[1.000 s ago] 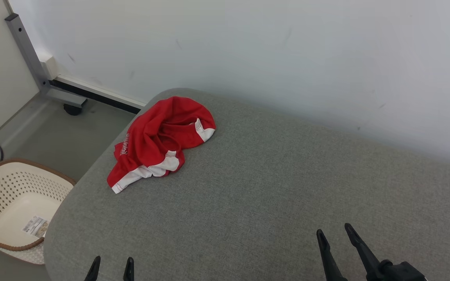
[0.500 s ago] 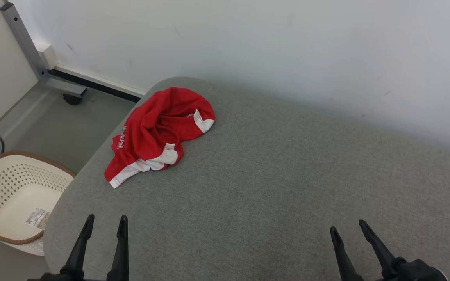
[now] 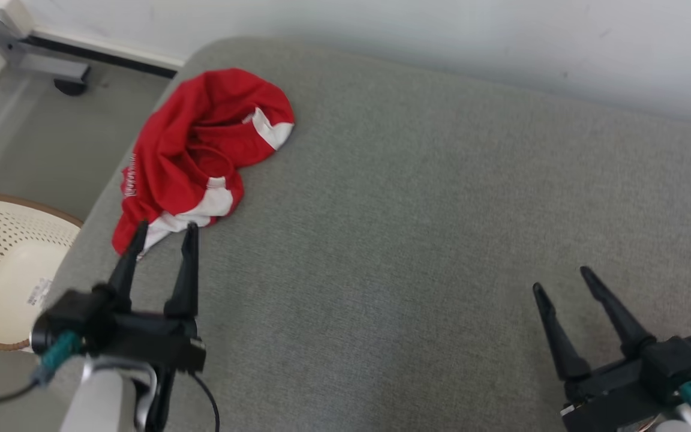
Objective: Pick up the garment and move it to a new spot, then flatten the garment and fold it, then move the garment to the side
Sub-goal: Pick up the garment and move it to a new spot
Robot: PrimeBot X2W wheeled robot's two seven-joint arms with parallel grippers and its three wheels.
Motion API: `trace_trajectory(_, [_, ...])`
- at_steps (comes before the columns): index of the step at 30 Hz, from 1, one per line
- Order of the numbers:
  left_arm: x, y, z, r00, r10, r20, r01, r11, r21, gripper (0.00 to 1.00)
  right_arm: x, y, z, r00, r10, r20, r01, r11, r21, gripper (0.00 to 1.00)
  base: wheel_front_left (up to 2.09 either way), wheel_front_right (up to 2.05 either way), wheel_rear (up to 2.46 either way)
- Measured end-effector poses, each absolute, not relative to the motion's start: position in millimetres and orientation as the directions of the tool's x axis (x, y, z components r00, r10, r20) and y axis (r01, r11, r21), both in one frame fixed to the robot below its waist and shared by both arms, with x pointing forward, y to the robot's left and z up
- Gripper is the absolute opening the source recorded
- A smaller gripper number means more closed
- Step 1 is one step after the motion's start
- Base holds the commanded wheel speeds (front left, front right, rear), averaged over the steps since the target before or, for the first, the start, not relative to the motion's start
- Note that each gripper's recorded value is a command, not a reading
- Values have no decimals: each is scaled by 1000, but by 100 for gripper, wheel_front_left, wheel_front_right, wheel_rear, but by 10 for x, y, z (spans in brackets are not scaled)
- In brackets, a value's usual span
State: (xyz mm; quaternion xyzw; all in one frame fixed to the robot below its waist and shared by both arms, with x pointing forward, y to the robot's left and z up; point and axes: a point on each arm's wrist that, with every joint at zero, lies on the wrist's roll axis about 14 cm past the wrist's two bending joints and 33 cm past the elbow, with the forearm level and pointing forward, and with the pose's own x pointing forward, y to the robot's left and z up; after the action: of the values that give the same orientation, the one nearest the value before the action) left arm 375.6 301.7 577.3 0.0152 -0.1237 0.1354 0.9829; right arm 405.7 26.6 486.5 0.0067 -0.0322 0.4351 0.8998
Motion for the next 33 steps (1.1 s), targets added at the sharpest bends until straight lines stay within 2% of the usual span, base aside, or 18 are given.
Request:
trace_trajectory(10, [4584, 3203, 5638, 956, 237, 173, -240, 971, -6, 100, 4346, 89, 4605, 644, 764, 36, -765, 644, 4, 100, 0, 0, 0])
trace_trajectory(18, [5059, 3367, 5225, 970, 226, -90, -224, 974, 29, 100, 4532, -45, 4436, 668, 744, 17, -744, 668, 8, 100, 0, 0, 0])
trace_trajectory(24, [5175, 3372, 4766, 915, 200, -350, -188, 980, 67, 100, 4580, -71, 4326, 671, 741, 4, -741, 671, 21, 100, 0, 0, 0])
trace_trajectory(33, [5115, 3246, 4346, 824, 142, -548, -149, 988, 32, 100, 4621, -78, 4251, 673, 740, -2, -739, 673, 30, 100, 0, 0, 0])
